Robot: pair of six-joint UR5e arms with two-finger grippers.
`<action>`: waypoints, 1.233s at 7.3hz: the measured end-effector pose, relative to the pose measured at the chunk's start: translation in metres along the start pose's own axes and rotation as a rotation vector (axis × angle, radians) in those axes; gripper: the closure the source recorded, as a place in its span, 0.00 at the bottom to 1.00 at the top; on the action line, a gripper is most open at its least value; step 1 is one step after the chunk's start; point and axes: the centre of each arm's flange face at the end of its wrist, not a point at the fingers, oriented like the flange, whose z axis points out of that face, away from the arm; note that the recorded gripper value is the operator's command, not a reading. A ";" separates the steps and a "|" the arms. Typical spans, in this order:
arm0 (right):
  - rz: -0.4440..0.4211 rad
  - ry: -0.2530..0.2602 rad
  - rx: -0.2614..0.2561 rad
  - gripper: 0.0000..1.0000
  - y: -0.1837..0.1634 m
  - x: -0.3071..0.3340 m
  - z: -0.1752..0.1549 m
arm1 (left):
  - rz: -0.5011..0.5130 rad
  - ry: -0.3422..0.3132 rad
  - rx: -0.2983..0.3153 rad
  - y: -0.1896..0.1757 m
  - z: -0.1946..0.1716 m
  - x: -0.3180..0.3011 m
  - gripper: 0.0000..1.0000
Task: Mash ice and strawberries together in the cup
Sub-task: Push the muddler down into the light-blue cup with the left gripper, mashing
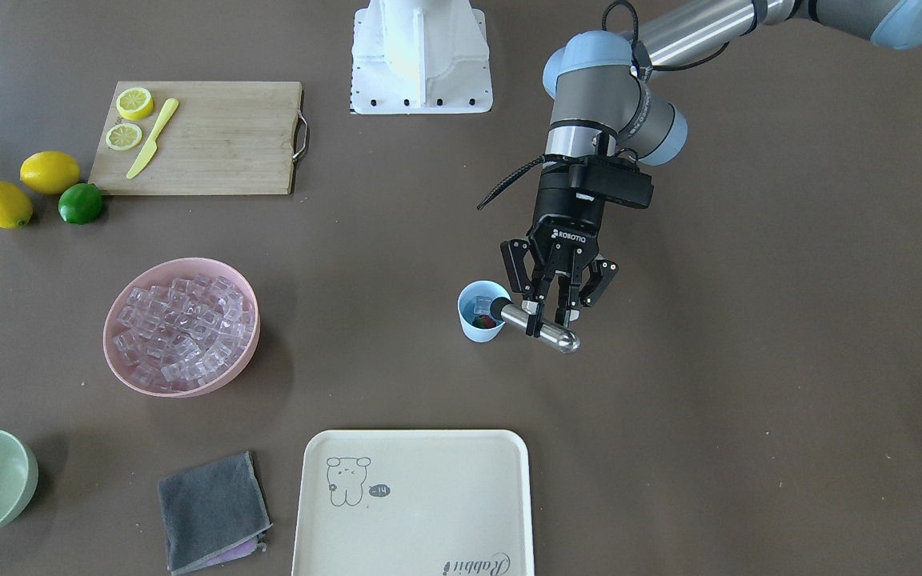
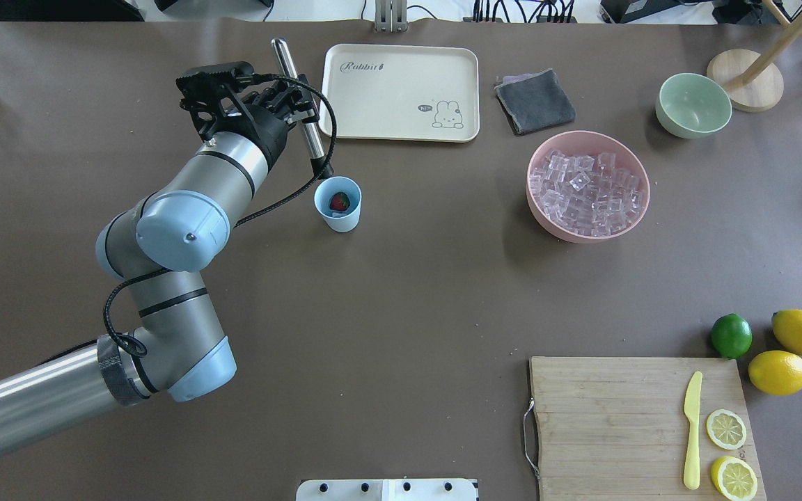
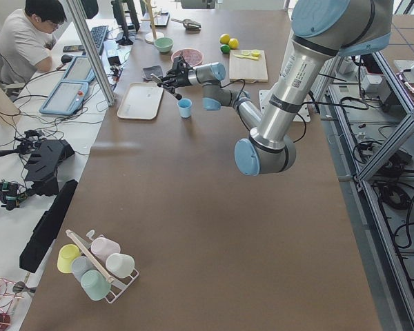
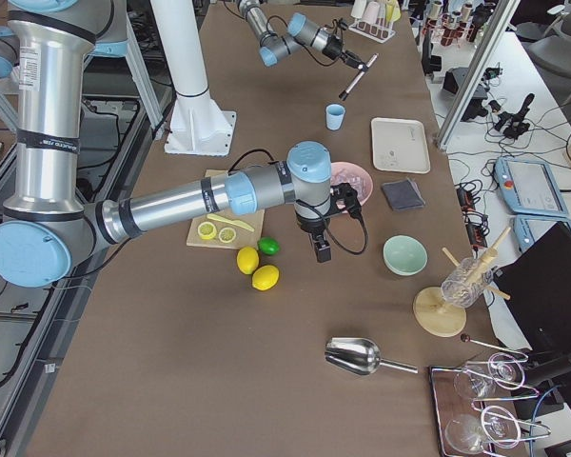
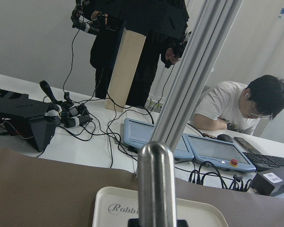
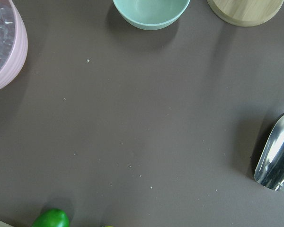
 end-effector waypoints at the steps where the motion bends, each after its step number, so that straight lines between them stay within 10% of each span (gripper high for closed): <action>1: 0.001 0.000 -0.001 0.01 -0.001 0.001 0.001 | 0.001 0.001 0.000 0.006 -0.002 0.003 1.00; 9: 0.011 0.000 -0.009 0.01 -0.002 0.005 0.006 | 0.039 -0.020 -0.033 0.059 -0.007 0.010 1.00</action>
